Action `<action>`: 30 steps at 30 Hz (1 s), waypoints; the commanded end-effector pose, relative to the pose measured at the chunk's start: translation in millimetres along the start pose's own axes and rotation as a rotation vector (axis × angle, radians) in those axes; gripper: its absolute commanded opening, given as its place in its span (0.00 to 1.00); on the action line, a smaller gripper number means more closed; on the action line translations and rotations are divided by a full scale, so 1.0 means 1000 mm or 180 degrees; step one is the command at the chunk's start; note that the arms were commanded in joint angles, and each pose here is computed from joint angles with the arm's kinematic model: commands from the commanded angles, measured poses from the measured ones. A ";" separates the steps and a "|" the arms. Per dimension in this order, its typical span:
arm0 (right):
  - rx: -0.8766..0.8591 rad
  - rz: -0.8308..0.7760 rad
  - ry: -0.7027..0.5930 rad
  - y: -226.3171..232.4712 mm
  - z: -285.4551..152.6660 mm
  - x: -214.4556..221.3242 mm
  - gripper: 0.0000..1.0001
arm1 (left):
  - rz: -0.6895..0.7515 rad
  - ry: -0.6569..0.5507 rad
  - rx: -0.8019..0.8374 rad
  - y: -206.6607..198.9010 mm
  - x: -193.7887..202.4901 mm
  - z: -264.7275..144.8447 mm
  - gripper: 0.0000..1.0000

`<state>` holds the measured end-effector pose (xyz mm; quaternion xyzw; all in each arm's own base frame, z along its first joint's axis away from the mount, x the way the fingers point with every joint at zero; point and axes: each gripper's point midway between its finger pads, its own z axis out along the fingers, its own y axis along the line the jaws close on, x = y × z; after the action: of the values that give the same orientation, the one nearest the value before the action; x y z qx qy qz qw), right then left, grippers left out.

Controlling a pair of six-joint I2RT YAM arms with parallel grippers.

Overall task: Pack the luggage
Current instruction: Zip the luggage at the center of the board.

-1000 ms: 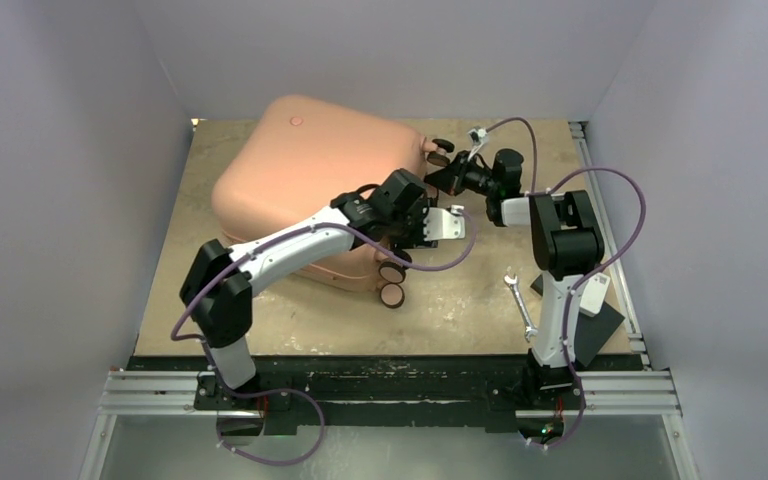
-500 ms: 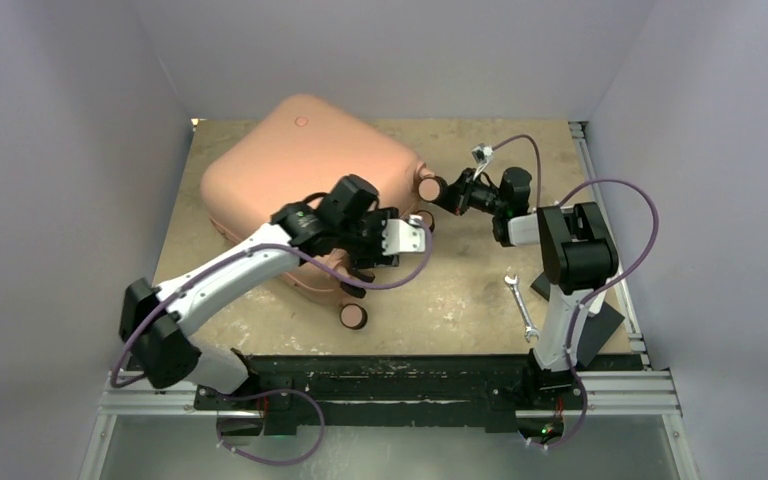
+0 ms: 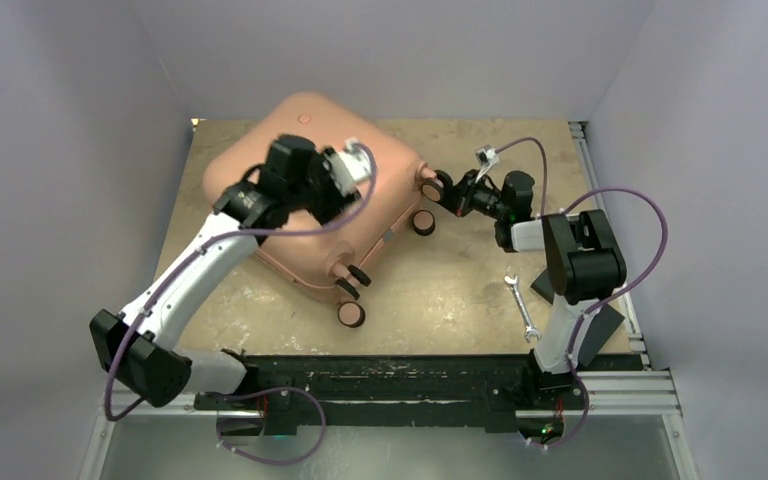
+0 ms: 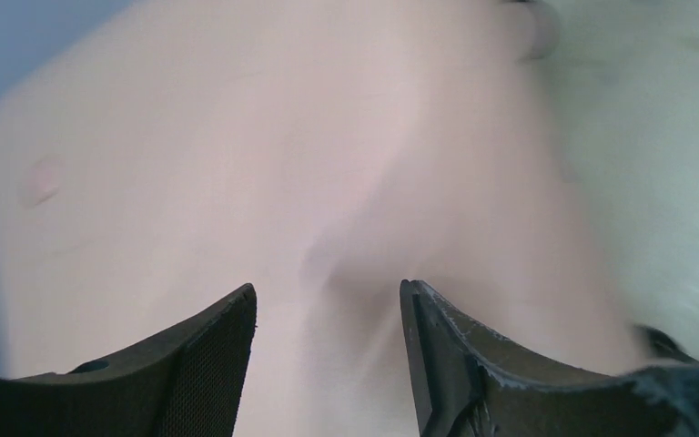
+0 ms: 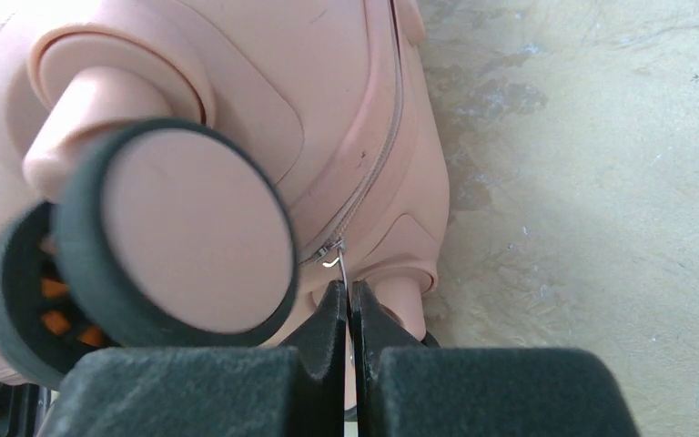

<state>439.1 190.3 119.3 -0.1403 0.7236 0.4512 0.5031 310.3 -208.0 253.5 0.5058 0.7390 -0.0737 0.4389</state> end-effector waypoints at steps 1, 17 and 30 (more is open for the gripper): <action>0.0753 -0.0017 -0.0126 -0.064 -0.007 -0.015 0.00 | -0.0677 0.0213 -0.1862 0.163 0.033 -0.034 0.58; 0.0647 -0.0302 -0.0311 -0.063 0.009 -0.044 0.00 | -0.1703 0.0491 -0.4121 0.371 0.107 -0.061 0.60; 0.0553 -0.0485 -0.0388 -0.052 0.006 -0.050 0.00 | -0.1808 0.1010 -0.4162 0.387 0.163 -0.033 0.79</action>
<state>487.5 182.1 121.0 -0.1421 0.7189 0.4066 0.5456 584.0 91.0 269.0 -0.0281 0.8069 0.3205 0.4954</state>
